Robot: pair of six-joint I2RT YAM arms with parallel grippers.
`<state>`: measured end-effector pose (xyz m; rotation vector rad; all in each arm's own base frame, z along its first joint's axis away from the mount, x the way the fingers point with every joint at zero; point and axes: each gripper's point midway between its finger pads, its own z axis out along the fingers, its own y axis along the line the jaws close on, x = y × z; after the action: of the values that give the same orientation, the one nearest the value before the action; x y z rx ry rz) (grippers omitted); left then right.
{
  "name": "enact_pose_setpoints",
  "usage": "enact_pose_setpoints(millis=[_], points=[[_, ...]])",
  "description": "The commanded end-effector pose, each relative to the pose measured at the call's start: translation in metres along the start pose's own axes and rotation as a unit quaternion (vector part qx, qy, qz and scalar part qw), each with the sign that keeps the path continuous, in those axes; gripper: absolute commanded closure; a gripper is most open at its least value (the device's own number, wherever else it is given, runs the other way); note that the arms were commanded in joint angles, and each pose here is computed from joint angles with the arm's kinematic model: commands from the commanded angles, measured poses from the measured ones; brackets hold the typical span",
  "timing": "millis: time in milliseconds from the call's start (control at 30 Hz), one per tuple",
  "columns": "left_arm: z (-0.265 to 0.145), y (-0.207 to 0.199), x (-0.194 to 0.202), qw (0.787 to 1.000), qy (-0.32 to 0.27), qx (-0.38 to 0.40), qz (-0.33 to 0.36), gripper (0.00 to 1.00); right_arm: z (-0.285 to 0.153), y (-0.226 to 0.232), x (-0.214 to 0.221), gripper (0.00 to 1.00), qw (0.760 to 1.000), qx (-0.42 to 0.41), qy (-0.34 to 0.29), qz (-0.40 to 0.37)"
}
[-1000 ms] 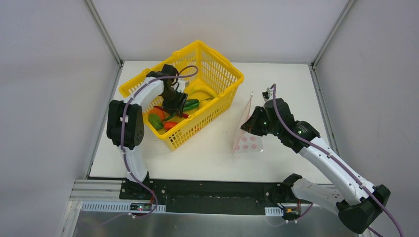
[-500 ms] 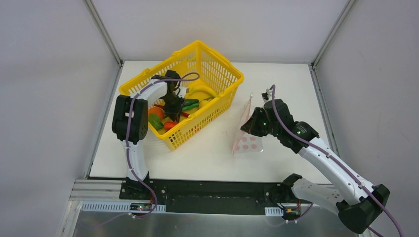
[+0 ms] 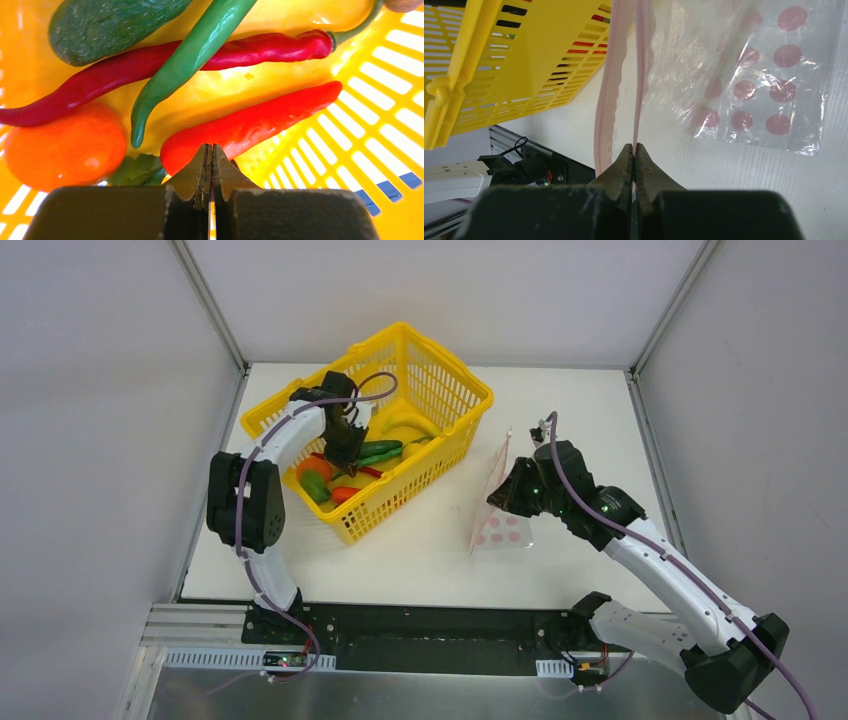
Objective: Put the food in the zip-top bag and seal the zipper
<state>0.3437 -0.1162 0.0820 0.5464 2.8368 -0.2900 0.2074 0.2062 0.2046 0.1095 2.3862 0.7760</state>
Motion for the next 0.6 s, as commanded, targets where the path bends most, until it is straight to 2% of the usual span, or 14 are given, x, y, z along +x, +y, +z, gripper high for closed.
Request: enact_pose_setpoints(millis=[0,67,100,300,400,433,567], points=[[-0.026,-0.006,-0.008,0.999,-0.033,-0.004,0.017,0.99,-0.007,0.011,-0.011,0.99,0.999,-0.023,-0.022,0.002],[-0.022,-0.001,-0.009,0.999,-0.031,-0.017,0.012,0.64,-0.007,0.010,-0.010,0.99,1.000,-0.023,-0.021,0.002],[-0.018,0.001,-0.009,0.999,-0.026,-0.018,0.011,0.53,-0.007,0.010,-0.010,0.98,1.000,-0.022,-0.021,0.002],[0.021,0.015,-0.007,0.999,0.016,-0.034,0.006,0.35,-0.006,0.010,-0.010,0.97,1.000,-0.022,-0.020,0.002],[0.033,0.018,-0.005,0.999,0.022,-0.037,0.007,0.31,-0.005,0.009,-0.010,0.96,1.000,-0.020,-0.021,0.001],[0.036,0.017,-0.007,0.999,0.019,-0.032,0.008,0.21,-0.005,0.009,-0.010,0.96,1.000,-0.020,-0.021,0.001],[0.037,0.014,-0.008,0.999,0.035,-0.021,0.008,0.21,-0.001,0.010,-0.008,0.96,1.000,-0.023,-0.014,0.001]])
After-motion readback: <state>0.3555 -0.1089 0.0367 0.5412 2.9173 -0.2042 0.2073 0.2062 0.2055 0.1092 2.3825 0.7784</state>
